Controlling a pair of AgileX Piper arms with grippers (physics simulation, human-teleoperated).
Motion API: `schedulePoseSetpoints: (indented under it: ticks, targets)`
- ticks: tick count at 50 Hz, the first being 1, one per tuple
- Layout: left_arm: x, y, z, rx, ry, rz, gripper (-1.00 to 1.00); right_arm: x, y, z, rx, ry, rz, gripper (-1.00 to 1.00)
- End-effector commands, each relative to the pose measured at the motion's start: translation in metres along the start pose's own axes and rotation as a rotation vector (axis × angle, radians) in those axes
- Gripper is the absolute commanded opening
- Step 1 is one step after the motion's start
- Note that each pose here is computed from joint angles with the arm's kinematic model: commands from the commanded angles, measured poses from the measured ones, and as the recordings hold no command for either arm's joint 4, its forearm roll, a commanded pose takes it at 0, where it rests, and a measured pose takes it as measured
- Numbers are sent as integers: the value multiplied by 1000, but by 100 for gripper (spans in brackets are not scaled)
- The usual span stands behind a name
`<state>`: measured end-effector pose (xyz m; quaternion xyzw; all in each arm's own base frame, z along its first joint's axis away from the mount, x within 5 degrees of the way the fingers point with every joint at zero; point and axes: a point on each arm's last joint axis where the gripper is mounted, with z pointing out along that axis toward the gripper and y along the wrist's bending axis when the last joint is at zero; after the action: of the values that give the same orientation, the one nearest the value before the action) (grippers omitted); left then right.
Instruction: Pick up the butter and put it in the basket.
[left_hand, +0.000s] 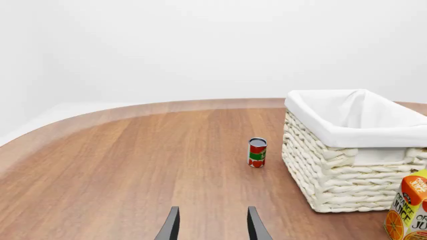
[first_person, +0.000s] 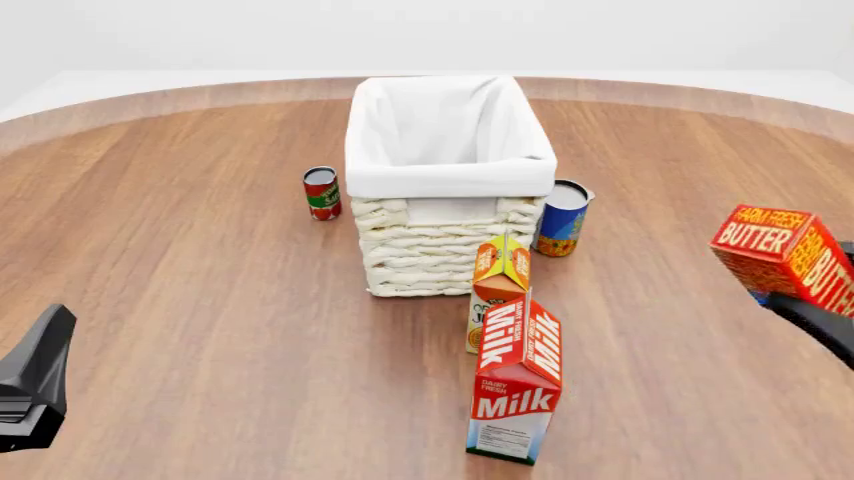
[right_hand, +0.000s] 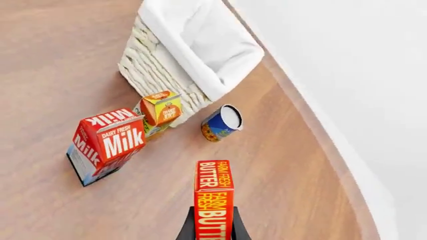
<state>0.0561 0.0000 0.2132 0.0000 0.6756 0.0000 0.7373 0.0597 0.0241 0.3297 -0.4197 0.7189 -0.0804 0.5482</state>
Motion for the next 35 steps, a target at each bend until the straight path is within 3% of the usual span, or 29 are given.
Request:
schedulePoseSetpoints:
  ticks: [1, 6, 9, 16, 35]
  targets:
    - [0, 0, 0, 0, 0, 0, 100, -23, -16, -43, 87, -212, 139, -100]
    - [0, 0, 0, 0, 0, 0, 100, -28, -20, -56, 109, -303, 202, -100]
    - [0, 0, 0, 0, 0, 0, 100, -26, -18, -54, 111, -306, 201, -100]
    - [0, 0, 0, 0, 0, 0, 100, -35, -25, -64, 105, -402, 258, -100]
    - [0, 0, 0, 0, 0, 0, 100, -49, -35, -66, 123, -458, 254, -100]
